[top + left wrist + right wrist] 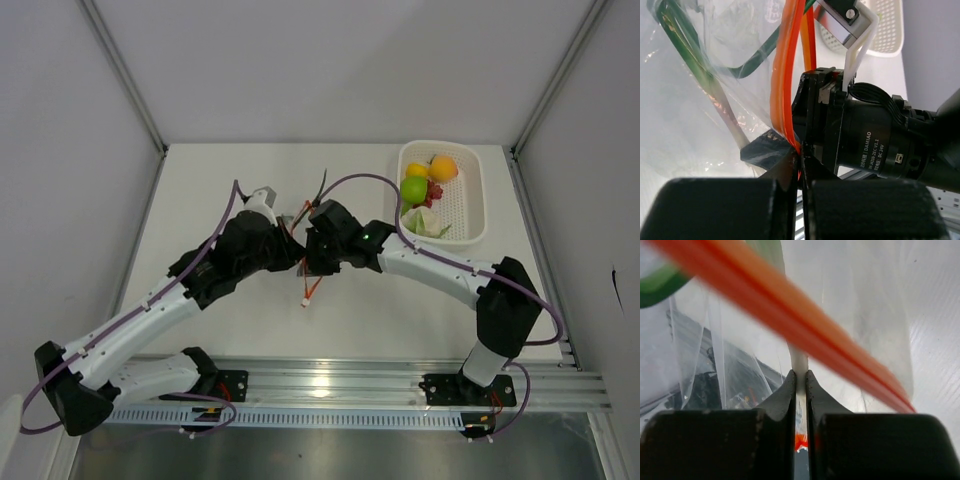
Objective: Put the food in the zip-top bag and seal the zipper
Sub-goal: Place the fake vegetable in the zipper food storage bag.
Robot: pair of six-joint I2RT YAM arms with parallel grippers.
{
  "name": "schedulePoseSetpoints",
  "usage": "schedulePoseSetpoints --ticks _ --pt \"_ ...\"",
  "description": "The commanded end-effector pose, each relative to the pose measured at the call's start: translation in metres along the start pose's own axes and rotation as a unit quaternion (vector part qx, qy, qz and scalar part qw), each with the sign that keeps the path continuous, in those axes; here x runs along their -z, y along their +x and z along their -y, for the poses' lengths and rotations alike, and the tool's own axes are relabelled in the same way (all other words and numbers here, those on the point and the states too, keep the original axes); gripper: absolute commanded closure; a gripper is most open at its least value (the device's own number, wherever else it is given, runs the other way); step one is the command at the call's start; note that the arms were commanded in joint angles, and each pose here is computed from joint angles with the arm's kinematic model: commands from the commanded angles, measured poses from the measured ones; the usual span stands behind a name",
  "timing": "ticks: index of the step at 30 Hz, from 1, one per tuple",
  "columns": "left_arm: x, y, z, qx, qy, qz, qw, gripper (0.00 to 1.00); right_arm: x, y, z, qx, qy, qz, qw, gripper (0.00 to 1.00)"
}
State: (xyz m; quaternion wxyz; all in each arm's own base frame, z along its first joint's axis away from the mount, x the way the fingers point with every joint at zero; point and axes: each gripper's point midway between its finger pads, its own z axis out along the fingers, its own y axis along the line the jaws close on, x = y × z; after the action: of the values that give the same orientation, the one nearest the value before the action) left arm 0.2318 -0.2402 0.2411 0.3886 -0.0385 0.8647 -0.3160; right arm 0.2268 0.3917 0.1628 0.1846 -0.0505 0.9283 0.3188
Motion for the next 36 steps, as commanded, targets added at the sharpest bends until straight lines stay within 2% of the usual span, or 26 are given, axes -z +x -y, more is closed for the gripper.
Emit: schedulePoseSetpoints --ticks 1,2,4,5,7,8,13,18,21,23,28,33,36 --pt "0.008 -0.007 0.033 0.025 0.066 0.007 0.997 0.99 -0.016 0.010 -0.010 0.024 -0.006 0.019 1.000 0.91" --pt "0.008 -0.008 0.032 0.022 0.063 0.008 0.998 0.99 -0.016 0.012 -0.003 0.035 0.009 0.024 0.999 0.79" --pt "0.008 -0.008 0.027 0.018 0.054 0.013 0.998 0.99 -0.002 0.017 0.002 0.067 0.029 0.036 0.997 0.68" --pt "0.007 -0.008 0.026 0.017 0.052 0.013 0.998 1.00 0.004 0.017 0.005 0.078 0.036 0.045 0.995 0.55" --pt "0.007 -0.007 0.023 0.013 0.048 0.015 0.999 0.99 0.019 0.015 0.009 0.101 0.049 0.056 0.992 0.46" --pt "0.007 -0.008 0.022 0.011 0.045 0.017 0.999 0.99 0.036 0.010 0.005 0.105 0.041 0.071 0.991 0.36" --pt "0.009 -0.012 0.021 0.001 0.040 0.022 0.999 0.99 0.094 -0.008 -0.003 0.127 0.022 0.123 0.984 0.36" --pt "0.010 -0.015 0.025 -0.019 0.040 0.013 0.999 1.00 0.158 -0.032 0.003 0.103 0.003 0.187 0.977 0.37" --pt "0.006 -0.010 0.027 -0.027 0.043 -0.001 0.999 1.00 0.176 -0.040 0.010 0.091 -0.030 0.189 0.977 0.35" --pt "0.000 -0.006 0.031 -0.031 0.050 -0.014 0.998 0.99 0.172 -0.034 0.005 0.084 -0.074 0.164 0.980 0.34" --pt "-0.012 0.006 0.043 -0.025 0.072 -0.053 0.996 0.99 0.144 -0.021 0.007 0.076 -0.055 0.154 0.984 0.41" --pt "-0.009 0.006 0.039 -0.027 0.067 -0.051 0.996 0.99 0.154 -0.032 0.012 0.072 -0.024 0.202 0.976 0.42" --pt "-0.005 0.004 0.041 -0.026 0.072 -0.046 0.996 0.99 0.154 -0.037 0.031 0.066 0.007 0.206 0.976 0.44"
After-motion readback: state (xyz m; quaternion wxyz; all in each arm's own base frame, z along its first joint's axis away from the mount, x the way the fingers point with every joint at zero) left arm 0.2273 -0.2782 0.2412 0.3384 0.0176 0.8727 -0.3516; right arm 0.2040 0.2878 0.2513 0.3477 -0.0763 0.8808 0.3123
